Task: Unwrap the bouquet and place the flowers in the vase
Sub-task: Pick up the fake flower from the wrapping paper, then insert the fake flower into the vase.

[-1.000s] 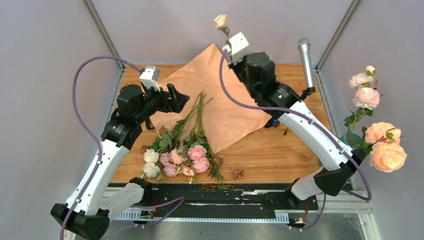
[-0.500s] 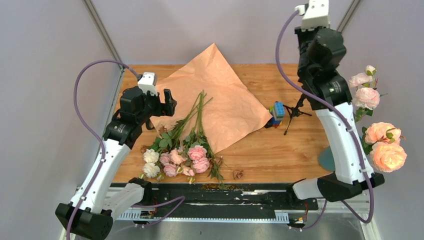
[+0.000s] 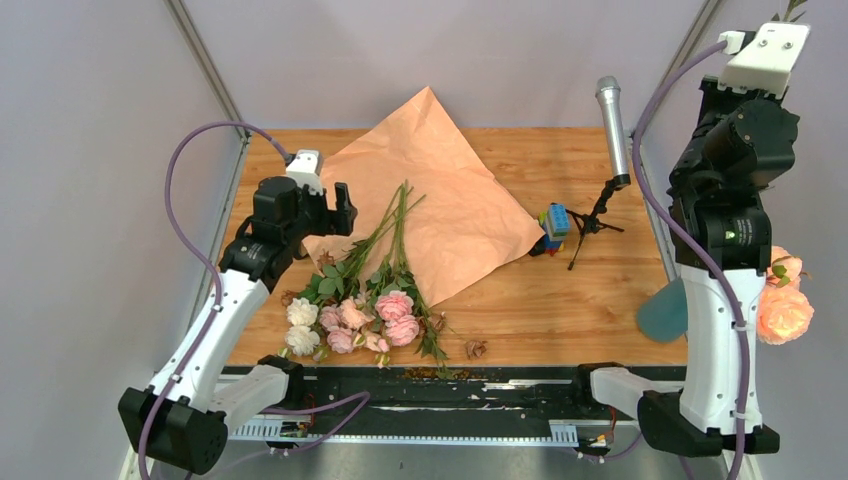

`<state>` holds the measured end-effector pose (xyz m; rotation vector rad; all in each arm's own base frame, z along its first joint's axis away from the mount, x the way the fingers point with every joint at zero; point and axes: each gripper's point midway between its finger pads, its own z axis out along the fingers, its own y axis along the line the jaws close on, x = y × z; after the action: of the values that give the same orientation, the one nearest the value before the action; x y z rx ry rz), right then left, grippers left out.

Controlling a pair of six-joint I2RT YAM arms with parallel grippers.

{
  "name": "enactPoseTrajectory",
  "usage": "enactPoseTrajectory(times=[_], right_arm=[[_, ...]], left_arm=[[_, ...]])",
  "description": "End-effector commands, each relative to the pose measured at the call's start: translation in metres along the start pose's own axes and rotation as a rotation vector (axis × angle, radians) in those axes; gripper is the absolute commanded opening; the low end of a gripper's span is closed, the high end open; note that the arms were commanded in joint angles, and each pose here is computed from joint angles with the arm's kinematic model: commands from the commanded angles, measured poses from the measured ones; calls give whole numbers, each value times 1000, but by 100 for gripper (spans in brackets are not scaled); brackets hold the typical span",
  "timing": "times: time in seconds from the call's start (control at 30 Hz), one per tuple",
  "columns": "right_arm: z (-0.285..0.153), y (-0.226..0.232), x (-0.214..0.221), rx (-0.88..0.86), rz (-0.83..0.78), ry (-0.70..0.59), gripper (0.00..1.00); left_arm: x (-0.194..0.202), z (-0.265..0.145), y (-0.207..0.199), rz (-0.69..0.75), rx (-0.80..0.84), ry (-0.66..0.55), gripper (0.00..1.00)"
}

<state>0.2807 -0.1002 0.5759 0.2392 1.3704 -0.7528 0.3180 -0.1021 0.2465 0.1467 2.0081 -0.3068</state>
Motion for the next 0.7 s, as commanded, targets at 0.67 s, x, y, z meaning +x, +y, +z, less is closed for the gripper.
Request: enactPoseTrajectory(times=[0.67], right_arm=[[0, -31, 32, 24, -19, 17, 0]], left_arm=[[0, 12, -2, 1, 25, -30, 100]])
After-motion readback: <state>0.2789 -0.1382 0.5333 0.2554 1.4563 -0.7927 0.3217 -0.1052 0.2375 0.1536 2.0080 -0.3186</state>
